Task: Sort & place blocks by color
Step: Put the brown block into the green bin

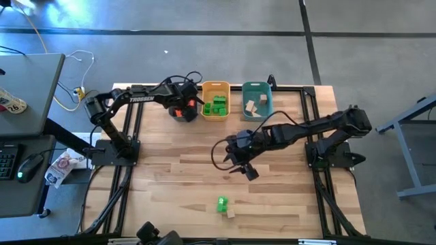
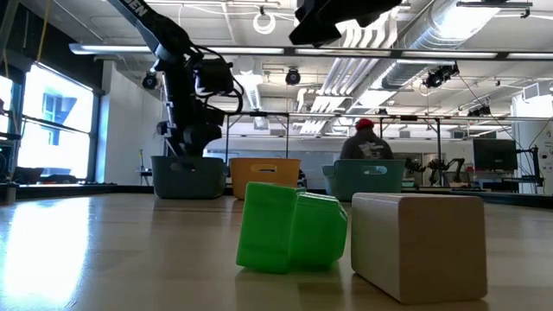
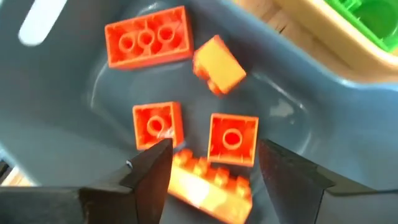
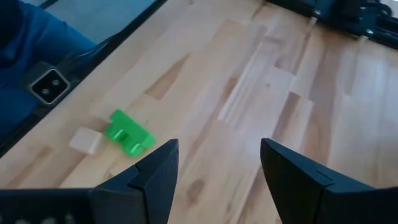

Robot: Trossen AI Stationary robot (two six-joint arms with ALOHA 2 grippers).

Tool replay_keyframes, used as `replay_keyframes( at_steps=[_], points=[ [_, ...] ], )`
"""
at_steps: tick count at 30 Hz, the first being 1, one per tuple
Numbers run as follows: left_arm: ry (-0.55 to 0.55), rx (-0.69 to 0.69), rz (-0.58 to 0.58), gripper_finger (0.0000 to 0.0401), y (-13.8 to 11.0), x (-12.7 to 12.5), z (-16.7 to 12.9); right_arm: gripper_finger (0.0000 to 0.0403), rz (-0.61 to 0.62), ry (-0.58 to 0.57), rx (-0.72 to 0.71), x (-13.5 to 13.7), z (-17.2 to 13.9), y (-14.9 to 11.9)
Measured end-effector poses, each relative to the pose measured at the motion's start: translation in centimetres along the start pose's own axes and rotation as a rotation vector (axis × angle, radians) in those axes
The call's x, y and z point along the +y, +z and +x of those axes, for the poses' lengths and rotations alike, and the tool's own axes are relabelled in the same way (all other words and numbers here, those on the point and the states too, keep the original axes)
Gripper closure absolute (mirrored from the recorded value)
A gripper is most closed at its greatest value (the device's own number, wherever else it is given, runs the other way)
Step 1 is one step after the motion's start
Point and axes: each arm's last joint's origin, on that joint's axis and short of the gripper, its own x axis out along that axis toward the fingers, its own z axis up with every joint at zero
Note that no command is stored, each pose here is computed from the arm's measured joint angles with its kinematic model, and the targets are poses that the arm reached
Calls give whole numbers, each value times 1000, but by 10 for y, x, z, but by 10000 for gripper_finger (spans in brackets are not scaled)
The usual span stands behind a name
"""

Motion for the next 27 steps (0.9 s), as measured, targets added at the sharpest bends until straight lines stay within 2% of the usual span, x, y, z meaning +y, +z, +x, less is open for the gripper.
replay_keyframes(
  at_steps=[8, 16, 22, 27],
  points=[
    [4, 76, 4, 182, 7, -4, -23, 190, -66, 48, -5, 20, 4, 5],
    [-36, 36, 94, 183, 10, -41, -49, 190, -206, 87, -7, 35, 16, 7],
    [-62, 58, 186, 183, -4, -67, -66, 190, -291, 119, 35, 44, 41, -1],
    [-103, 37, 191, 183, -15, -81, -85, 190, -379, 128, 28, 53, 56, -3]
  ],
)
